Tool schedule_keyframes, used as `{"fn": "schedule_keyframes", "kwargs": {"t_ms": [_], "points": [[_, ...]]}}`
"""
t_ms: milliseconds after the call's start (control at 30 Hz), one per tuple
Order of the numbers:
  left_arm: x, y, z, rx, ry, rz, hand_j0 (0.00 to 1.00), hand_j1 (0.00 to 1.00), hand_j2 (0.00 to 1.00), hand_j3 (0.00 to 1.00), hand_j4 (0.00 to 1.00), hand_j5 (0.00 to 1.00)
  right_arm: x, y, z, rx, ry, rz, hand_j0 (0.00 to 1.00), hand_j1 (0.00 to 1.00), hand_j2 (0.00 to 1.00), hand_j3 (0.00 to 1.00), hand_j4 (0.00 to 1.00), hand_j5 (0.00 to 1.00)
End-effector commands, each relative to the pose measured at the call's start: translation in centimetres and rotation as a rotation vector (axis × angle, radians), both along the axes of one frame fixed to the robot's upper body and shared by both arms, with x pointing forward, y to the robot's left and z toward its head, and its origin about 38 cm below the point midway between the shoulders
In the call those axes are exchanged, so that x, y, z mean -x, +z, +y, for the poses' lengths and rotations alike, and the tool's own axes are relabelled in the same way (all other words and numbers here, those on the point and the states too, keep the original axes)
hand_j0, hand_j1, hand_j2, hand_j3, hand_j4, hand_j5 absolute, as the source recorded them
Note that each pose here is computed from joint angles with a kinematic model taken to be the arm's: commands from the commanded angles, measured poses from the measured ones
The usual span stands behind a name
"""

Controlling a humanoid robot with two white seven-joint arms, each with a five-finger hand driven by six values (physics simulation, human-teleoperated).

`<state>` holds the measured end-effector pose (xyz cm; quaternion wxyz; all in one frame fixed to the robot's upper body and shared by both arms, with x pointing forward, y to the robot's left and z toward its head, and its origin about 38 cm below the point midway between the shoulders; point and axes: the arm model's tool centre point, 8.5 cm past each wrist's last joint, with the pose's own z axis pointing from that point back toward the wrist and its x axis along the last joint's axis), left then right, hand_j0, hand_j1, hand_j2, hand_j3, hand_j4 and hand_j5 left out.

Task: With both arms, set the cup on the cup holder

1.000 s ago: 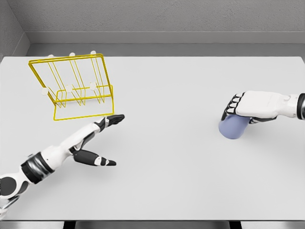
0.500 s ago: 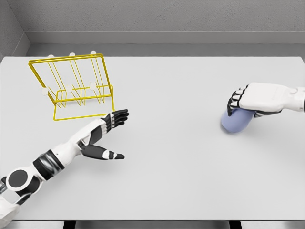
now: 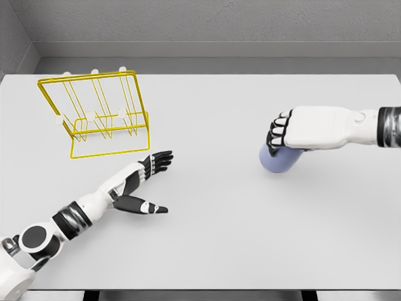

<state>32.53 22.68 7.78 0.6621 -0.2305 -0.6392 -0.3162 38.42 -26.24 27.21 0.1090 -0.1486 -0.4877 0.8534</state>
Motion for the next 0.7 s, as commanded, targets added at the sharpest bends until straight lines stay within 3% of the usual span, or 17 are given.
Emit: {"fn": "schedule_keyframes", "kwargs": {"t_ms": [0,667], "points": [[0.0,0.0,-0.1,0.003,0.000,-0.002,1.00,1.00,1.00,1.00,1.00,1.00,0.0,-0.1,1.2,-0.021,0.026,0.005,0.49,0.49,0.49,0.49,0.49,0.49],[-0.3,0.3,-0.1,0.005,0.000,-0.015,1.00,1.00,1.00,1.00,1.00,1.00,0.6,-1.8,10.3,-0.088,0.217,0.047,0.49,0.49,0.49,0.49,0.49,0.49]]}}
